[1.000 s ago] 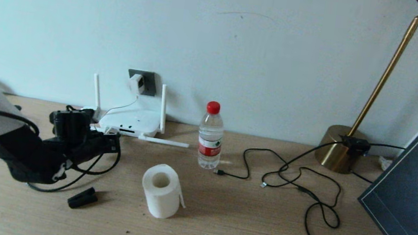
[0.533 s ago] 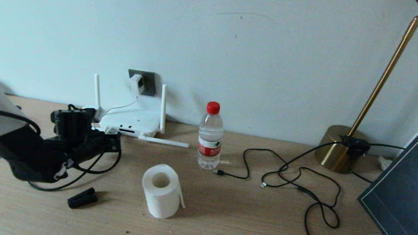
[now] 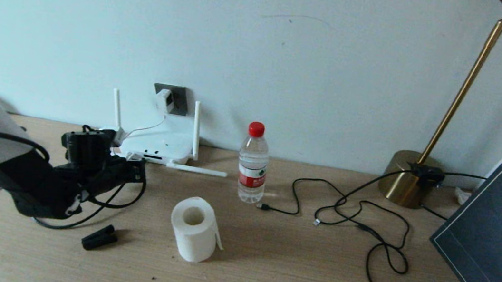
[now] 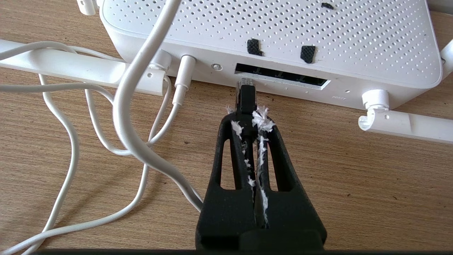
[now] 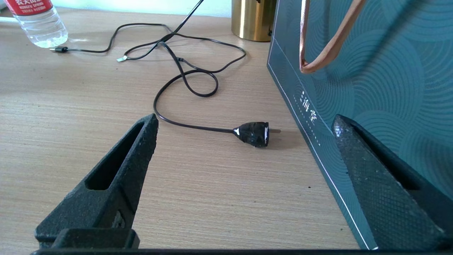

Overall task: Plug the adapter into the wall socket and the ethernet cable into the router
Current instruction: Align cable and router interface

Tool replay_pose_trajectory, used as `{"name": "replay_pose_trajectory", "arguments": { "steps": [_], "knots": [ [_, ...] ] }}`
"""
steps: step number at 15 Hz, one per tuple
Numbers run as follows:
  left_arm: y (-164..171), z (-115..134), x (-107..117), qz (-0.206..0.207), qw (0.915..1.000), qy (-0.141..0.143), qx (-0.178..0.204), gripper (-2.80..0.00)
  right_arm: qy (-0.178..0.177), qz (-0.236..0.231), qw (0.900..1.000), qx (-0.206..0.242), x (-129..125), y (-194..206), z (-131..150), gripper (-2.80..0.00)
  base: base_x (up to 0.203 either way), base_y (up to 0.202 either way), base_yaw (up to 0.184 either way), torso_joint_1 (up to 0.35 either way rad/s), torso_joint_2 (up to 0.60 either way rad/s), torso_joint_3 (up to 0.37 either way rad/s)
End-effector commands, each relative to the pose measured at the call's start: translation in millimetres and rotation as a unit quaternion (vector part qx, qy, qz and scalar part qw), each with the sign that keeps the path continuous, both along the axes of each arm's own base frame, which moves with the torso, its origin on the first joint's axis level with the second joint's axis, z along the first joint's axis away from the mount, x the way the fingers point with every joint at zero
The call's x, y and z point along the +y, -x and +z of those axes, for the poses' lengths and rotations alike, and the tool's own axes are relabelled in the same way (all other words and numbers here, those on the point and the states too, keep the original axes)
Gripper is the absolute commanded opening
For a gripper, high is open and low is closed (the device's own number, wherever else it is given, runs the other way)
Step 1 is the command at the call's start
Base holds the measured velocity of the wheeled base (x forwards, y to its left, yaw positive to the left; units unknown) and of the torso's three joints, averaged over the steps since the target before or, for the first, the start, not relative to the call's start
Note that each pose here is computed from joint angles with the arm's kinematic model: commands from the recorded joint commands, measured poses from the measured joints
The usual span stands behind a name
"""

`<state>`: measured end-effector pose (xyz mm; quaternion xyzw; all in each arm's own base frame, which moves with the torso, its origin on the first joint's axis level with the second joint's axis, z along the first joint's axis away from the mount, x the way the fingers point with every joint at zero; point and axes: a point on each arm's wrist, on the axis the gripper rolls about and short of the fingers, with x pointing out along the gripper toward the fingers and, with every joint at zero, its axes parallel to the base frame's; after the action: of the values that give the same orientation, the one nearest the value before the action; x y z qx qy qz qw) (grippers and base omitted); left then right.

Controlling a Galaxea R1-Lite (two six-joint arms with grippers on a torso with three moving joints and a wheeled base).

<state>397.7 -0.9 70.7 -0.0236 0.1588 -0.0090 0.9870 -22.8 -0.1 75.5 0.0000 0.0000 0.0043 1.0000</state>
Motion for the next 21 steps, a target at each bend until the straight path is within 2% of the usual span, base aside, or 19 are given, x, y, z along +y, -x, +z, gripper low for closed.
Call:
{"name": "replay_pose_trajectory", "arguments": {
  "steps": [1,21],
  "knots": [
    [0.6,2.0,-0.9,-0.001,1.0,0.0,-0.004,-2.8,0.0,0.0,1.0,0.001,0.0,-0.1,0.0,0.0,0.0,0.0,0.0,0.0,0.0,0.0],
    [6.8,4.0,-0.3,0.0,1.0,0.0,-0.002,-2.8,0.0,0.0,1.0,0.0,0.0,0.0,0.0,0.0,0.0,0.0,0.0,0.0,0.0,0.0]
  ]
}}
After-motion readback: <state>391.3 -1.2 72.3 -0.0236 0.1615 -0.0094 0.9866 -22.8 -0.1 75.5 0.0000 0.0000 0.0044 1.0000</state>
